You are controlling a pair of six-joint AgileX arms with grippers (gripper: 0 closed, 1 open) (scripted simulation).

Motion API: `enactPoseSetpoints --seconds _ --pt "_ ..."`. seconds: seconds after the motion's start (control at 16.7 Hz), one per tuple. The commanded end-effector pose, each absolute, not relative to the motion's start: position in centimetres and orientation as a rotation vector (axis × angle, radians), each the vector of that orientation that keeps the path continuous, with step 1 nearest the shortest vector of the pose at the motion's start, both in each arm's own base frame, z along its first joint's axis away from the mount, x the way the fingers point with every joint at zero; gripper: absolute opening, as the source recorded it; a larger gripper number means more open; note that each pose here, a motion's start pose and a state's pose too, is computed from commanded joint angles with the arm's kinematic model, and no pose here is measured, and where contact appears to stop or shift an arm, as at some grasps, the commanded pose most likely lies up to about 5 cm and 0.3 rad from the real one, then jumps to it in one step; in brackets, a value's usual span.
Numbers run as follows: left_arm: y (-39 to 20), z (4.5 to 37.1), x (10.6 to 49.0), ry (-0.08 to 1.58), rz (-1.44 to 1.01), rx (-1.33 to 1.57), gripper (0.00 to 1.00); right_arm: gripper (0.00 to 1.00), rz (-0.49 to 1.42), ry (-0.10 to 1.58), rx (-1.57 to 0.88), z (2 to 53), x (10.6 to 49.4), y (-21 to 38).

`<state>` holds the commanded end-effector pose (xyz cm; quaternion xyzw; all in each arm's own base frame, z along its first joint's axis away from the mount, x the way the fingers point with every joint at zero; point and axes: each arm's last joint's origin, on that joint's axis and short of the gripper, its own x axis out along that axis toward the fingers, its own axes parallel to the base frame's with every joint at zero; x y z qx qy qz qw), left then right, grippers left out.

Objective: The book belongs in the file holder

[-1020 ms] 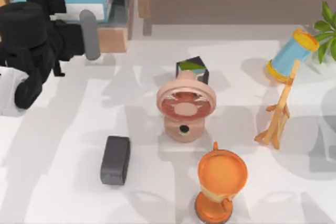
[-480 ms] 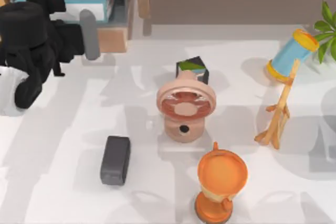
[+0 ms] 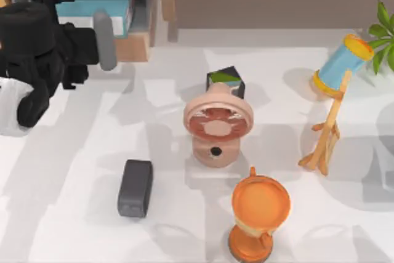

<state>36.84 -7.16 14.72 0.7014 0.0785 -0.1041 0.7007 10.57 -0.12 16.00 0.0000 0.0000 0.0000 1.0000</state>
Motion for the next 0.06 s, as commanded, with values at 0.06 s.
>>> enactPoseSetpoints --seconds 0.06 --pt "-7.16 14.72 36.84 0.175 -0.232 1.562 1.00 1.00 0.000 0.000 0.000 16.00 10.57 -0.12"
